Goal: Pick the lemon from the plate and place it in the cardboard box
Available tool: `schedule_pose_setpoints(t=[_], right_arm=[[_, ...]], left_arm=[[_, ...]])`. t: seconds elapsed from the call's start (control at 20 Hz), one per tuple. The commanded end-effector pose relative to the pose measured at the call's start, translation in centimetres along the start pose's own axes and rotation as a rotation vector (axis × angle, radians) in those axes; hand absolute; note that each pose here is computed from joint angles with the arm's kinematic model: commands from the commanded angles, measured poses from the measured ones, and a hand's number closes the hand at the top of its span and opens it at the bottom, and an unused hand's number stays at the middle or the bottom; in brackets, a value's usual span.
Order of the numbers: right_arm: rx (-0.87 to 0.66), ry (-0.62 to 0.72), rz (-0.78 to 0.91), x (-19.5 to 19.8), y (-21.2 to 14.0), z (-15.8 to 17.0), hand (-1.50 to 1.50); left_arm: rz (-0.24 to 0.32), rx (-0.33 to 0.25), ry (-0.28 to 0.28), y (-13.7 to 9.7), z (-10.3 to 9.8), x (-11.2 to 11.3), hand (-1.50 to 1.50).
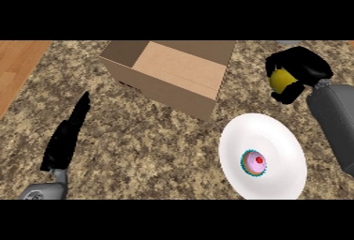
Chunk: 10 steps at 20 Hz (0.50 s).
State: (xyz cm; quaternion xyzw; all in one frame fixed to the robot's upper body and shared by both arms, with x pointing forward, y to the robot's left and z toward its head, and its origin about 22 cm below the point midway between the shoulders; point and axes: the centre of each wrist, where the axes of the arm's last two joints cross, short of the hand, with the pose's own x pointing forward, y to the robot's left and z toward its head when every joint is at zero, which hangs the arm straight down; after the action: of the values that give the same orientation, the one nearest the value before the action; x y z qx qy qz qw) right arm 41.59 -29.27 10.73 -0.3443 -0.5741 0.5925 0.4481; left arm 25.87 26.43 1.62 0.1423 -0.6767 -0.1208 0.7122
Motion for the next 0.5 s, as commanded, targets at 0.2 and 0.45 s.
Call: schedule_pose_setpoints(t=[0.2, 0.45], right_arm=[[-0.162, -0.228, -0.259, 0.1, -4.1, -3.1, 1.50], [-0.243, -0.419, -0.454, 1.0, -6.4, -4.4, 1.50]], left_arm=[[-0.009, 0.015, 0.021, 1.4, -0.1, -1.1, 0.00], [0.012, 0.017, 0.028, 1.1, 0.3, -0.9, 0.00]])
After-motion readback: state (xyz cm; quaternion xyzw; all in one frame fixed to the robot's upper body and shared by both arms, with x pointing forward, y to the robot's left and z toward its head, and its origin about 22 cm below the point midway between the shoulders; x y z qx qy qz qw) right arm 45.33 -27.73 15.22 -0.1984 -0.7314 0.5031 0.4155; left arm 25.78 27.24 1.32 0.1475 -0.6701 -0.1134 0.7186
